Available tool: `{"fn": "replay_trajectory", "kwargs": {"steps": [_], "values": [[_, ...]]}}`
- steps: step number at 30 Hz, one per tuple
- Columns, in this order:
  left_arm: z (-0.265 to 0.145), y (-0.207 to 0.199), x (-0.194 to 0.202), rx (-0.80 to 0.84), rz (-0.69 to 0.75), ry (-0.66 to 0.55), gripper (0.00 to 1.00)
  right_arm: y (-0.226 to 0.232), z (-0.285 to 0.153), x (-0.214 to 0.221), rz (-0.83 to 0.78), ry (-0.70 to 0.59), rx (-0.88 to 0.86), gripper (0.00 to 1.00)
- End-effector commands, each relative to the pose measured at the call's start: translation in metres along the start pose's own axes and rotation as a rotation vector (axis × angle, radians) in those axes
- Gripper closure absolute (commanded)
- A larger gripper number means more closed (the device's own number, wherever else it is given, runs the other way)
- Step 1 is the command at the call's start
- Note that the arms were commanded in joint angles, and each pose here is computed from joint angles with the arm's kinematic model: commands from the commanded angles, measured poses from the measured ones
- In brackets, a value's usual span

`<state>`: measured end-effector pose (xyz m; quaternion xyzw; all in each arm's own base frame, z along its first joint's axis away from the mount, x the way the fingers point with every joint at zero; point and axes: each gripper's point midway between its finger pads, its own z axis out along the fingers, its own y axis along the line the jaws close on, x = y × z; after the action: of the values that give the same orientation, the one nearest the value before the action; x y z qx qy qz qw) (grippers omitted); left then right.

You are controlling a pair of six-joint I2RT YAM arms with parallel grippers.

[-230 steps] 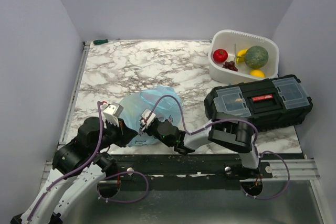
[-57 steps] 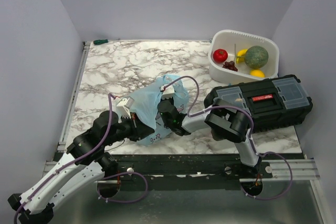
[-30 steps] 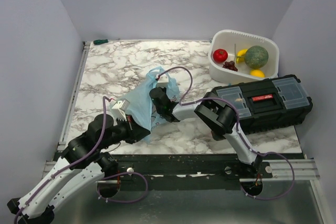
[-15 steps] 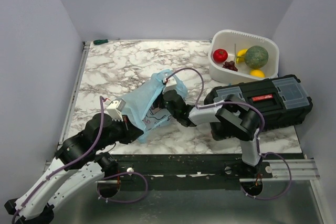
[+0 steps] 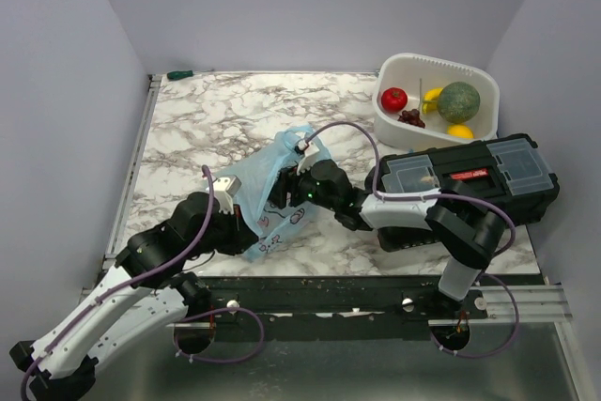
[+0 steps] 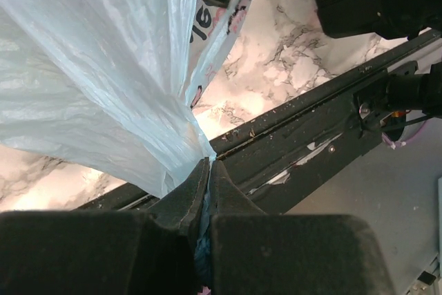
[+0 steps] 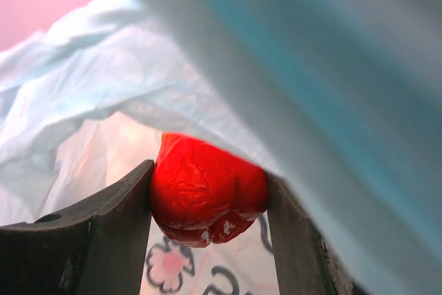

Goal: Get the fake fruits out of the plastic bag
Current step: Take out the fake fruit from the plastic bag.

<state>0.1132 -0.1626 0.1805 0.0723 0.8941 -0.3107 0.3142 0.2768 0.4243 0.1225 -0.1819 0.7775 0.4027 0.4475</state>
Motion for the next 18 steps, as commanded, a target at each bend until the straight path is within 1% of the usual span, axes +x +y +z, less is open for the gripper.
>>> {"fn": "replay_trajectory", "kwargs": {"steps": [1, 5, 7, 10, 12, 15, 18], "values": [[-0.002, -0.004, 0.0, 0.028, 0.041, 0.005, 1.0, 0.025, -0.022, 0.017, 0.044, 0.087, -0.123, 0.86], [-0.005, -0.009, -0.013, 0.056, 0.056, -0.073, 1.0, 0.032, -0.037, 0.034, 0.032, 0.148, -0.173, 0.86], [-0.007, -0.01, -0.021, 0.054, 0.049, -0.119, 1.0, 0.04, -0.047, 0.041, 0.004, 0.178, -0.227, 0.86], [-0.008, -0.008, -0.026, 0.046, 0.044, -0.149, 1.0, 0.056, -0.066, 0.044, -0.038, 0.214, -0.329, 0.86], [-0.005, -0.005, -0.024, 0.032, 0.041, -0.142, 1.0, 0.065, -0.079, 0.041, -0.065, 0.217, -0.381, 0.86], [-0.005, -0.001, -0.019, 0.007, 0.038, -0.107, 1.0, 0.058, -0.088, 0.028, -0.085, 0.196, -0.309, 0.86], [-0.006, 0.004, -0.013, -0.014, 0.042, -0.081, 1.0, 0.063, -0.101, 0.005, -0.12, 0.142, -0.297, 0.86]]}}
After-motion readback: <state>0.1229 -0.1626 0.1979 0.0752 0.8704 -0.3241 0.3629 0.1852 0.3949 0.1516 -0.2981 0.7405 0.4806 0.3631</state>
